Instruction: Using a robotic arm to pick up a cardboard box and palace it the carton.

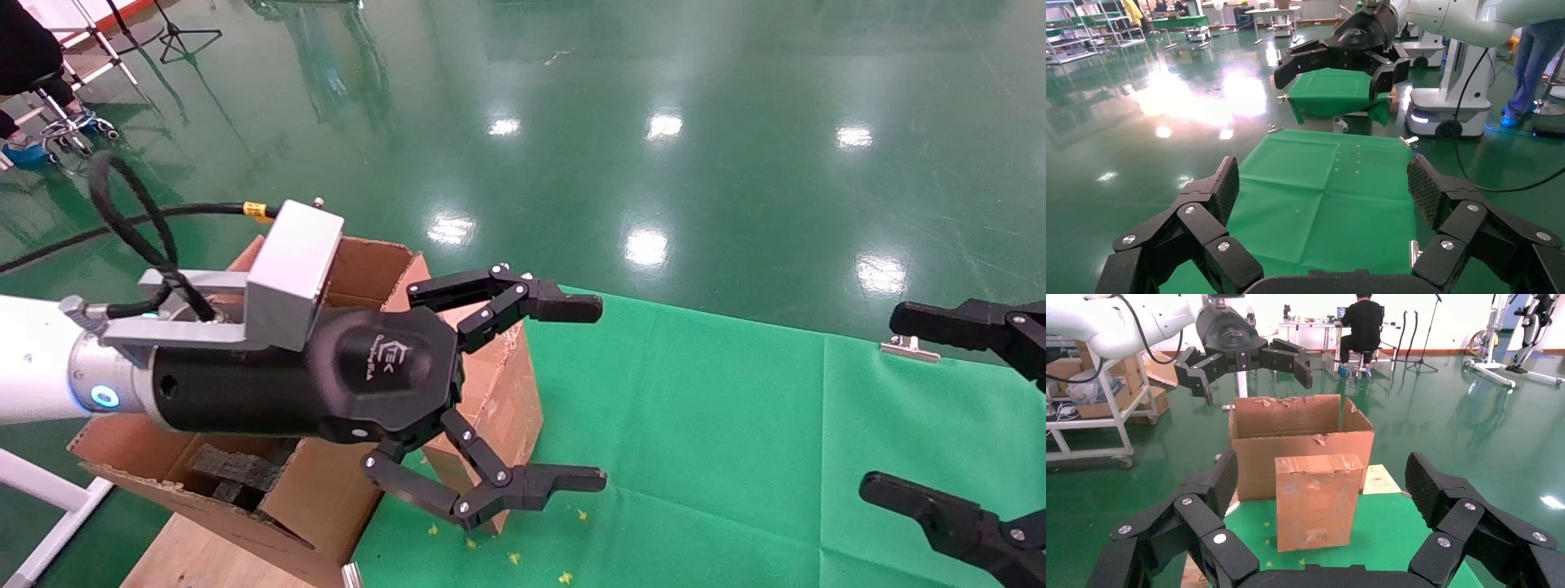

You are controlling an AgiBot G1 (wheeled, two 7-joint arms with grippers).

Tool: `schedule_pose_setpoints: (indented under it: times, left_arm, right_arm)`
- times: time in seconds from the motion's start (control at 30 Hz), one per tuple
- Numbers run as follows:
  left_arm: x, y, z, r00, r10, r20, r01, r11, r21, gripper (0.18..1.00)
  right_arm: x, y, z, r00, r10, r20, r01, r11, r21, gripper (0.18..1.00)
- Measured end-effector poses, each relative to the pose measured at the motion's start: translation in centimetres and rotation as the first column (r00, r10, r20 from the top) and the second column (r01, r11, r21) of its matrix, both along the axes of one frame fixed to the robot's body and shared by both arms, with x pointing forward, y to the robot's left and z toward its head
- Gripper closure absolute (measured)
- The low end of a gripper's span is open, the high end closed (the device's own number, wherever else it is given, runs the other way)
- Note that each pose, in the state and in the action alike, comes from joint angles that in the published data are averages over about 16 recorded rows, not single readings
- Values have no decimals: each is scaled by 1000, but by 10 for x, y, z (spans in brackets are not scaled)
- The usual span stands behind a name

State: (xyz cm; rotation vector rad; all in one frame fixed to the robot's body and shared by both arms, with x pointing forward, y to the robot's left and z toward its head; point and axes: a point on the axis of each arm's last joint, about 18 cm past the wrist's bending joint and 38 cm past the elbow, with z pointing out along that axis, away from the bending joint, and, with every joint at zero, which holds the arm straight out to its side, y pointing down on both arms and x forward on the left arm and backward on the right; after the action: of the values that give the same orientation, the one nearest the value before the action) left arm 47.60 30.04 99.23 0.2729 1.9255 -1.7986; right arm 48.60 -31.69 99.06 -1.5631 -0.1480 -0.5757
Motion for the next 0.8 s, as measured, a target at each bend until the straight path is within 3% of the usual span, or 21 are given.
schedule_pose_setpoints:
  times: [0.8]
  left_arm:
    - [0,0,0,1000,0,0,0,1000,0,183]
  right_arm:
    - [0,0,0,1000,0,0,0,1000,0,182]
